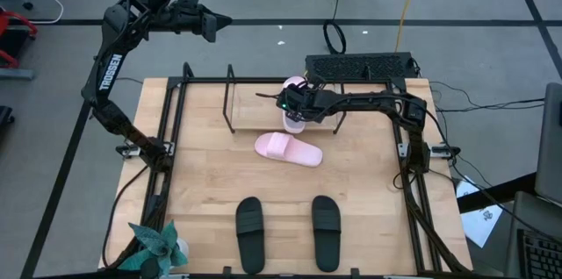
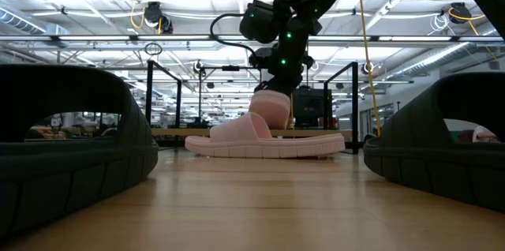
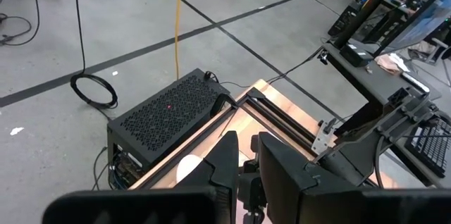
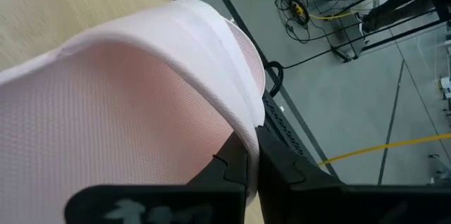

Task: Pick and place slides into the shelf
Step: Put the bottom pink slide on the shelf

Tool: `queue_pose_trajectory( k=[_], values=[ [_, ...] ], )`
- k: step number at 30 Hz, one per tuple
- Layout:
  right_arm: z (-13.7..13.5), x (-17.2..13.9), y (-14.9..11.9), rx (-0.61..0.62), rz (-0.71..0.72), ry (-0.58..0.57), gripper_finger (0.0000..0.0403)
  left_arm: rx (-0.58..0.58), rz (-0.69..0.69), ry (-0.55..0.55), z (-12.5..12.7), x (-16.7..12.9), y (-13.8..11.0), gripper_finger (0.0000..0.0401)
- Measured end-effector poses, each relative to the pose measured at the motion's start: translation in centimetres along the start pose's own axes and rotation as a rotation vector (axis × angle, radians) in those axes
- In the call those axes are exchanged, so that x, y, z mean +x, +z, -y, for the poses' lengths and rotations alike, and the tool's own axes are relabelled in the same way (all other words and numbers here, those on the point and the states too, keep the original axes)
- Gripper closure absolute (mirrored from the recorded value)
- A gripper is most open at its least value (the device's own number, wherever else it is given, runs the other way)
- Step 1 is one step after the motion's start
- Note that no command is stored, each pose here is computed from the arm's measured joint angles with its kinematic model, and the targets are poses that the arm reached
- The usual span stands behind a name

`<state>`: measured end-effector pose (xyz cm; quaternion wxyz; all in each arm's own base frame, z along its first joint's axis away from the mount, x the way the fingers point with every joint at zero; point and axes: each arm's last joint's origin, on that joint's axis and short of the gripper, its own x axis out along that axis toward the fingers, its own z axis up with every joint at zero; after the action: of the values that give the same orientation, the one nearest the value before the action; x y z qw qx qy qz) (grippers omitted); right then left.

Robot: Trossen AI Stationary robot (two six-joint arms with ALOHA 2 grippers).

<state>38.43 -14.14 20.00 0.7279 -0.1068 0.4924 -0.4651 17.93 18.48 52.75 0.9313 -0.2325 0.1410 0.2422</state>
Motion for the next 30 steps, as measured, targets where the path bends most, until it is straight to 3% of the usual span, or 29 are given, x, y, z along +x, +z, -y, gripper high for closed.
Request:
queue_pose_trajectory(
  k=[30],
  values=[
    [-0.7,1.1,-1.4,-0.013,0.002,-0.013,0.0402,0.003,0.000,-0.001,0.0,0.0,0.0,0.0350]
  ],
)
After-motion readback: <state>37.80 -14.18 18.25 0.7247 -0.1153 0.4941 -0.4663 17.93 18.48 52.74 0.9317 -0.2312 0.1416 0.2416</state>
